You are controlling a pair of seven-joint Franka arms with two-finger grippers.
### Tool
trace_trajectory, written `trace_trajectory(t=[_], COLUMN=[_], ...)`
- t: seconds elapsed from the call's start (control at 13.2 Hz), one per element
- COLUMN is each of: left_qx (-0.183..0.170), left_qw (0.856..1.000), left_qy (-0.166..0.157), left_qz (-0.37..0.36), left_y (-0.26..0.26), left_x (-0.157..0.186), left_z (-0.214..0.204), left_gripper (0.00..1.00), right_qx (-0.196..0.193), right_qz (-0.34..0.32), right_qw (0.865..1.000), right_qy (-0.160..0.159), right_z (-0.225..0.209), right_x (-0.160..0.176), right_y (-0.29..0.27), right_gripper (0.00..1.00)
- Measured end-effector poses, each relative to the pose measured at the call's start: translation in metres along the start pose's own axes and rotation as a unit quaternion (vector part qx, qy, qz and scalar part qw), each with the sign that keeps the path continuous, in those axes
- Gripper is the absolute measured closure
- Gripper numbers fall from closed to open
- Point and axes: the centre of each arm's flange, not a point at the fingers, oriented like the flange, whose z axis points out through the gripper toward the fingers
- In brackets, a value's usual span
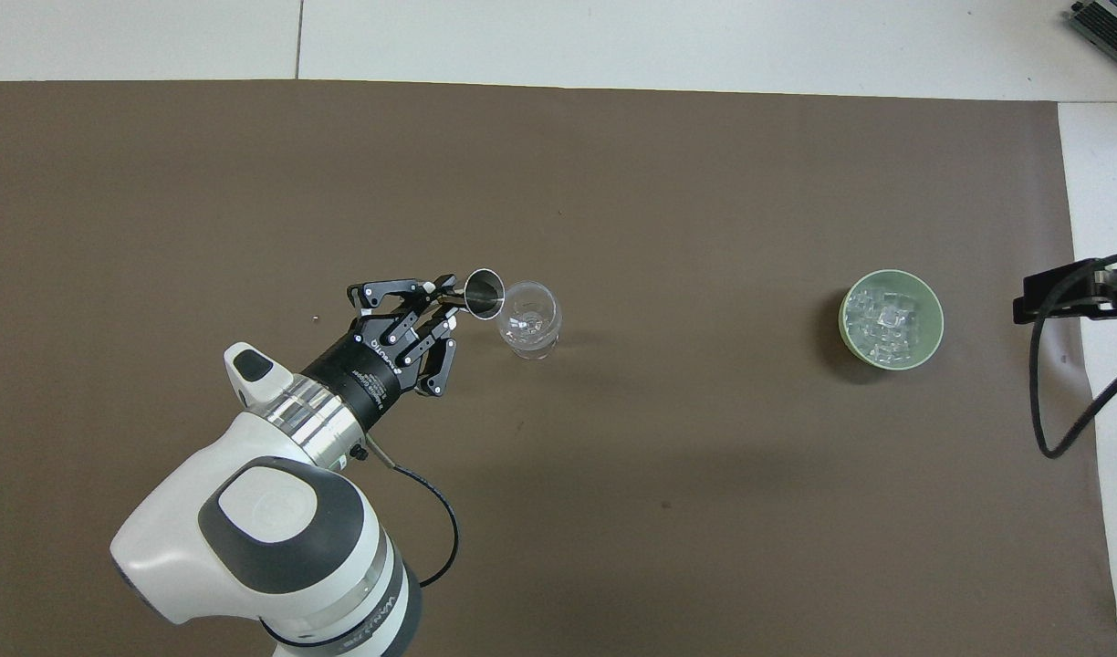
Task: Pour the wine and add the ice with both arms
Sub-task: 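Carry the jigger with the left gripper over the clear glass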
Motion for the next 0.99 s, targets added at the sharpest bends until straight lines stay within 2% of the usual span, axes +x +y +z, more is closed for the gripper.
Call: trace_trajectory(t=[0.45, 0.99], left_qx=[-0.001, -0.020], left_qw=[0.994, 0.983], left_qy=[0.017, 0.051], left_qz=[0.106, 0.178], left_y=[0.000, 0.016], left_x=[-0.005, -0.014], left_z=[0.012, 0.013], left_gripper=[0.78, 0.78], right_qx=[0.000, 0.000], right_qz=[0.000, 0.000], right_qw=[1.000, 1.000], right_qy=[0.000, 0.000], right_z=[0.000, 0.000], right_x=[0.000, 0.000], right_y=[0.000, 0.000], right_gripper=[0.00, 0.00])
